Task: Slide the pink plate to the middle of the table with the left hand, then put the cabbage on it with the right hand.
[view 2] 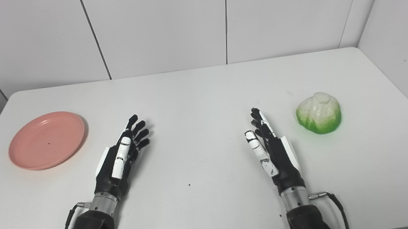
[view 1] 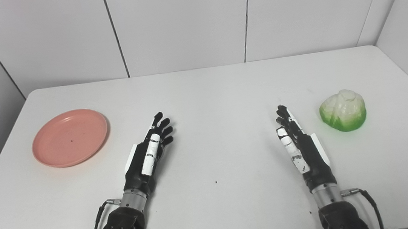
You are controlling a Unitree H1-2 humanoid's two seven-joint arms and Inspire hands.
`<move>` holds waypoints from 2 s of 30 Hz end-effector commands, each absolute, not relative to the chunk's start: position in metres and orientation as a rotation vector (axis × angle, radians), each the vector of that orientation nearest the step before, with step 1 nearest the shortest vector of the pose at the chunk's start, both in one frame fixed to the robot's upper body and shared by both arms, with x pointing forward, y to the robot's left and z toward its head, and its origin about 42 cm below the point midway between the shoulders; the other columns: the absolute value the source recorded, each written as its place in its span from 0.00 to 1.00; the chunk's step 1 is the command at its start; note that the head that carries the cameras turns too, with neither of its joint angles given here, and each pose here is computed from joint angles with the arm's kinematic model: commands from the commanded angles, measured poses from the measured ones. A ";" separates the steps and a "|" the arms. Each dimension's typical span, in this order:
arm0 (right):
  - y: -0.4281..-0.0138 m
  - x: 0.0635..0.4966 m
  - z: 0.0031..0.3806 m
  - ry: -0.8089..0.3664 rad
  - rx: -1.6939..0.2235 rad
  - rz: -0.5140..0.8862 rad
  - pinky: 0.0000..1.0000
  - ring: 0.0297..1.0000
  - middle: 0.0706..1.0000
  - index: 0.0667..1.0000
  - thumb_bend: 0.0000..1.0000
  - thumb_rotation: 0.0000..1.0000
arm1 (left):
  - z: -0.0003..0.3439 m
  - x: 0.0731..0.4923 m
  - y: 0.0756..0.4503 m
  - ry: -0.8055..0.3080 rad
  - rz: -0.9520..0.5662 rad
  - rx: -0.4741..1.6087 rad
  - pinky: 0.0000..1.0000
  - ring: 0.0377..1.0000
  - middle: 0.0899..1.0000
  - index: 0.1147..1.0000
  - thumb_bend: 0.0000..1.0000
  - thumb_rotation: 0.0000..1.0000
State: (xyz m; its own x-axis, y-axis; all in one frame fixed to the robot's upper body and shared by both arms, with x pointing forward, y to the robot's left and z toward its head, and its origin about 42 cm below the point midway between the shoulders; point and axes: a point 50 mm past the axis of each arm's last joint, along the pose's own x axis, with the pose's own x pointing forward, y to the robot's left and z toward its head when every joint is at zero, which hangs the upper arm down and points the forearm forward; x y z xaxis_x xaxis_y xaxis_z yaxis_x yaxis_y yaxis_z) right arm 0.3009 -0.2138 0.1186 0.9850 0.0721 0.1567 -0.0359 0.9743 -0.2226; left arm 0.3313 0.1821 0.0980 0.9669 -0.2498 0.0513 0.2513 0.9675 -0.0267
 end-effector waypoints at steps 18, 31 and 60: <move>-0.217 0.296 0.105 -0.140 -0.225 0.049 0.93 0.93 0.95 0.95 0.32 1.00 | 0.060 0.306 0.187 0.075 -0.232 -0.041 0.90 0.92 0.95 0.95 0.47 1.00; -0.243 0.299 0.094 -0.151 -0.227 0.075 0.96 0.95 0.96 0.96 0.34 1.00 | 0.056 0.309 0.163 0.092 -0.247 -0.038 0.92 0.93 0.95 0.95 0.48 1.00; -0.264 0.305 0.090 -0.146 -0.174 0.089 1.00 0.98 0.98 0.98 0.32 1.00 | 0.051 0.316 0.130 0.084 -0.251 -0.012 0.92 0.94 0.95 0.96 0.45 1.00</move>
State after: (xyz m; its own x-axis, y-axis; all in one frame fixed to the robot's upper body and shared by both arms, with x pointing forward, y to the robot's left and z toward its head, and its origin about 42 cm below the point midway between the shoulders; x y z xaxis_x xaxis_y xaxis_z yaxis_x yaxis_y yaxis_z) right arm 0.3245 -0.2601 0.1188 0.9705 0.1186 0.2097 -0.0771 0.9775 -0.1963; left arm 0.3437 0.1223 0.0969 0.9634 -0.2636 0.0484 0.2636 0.9646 0.0061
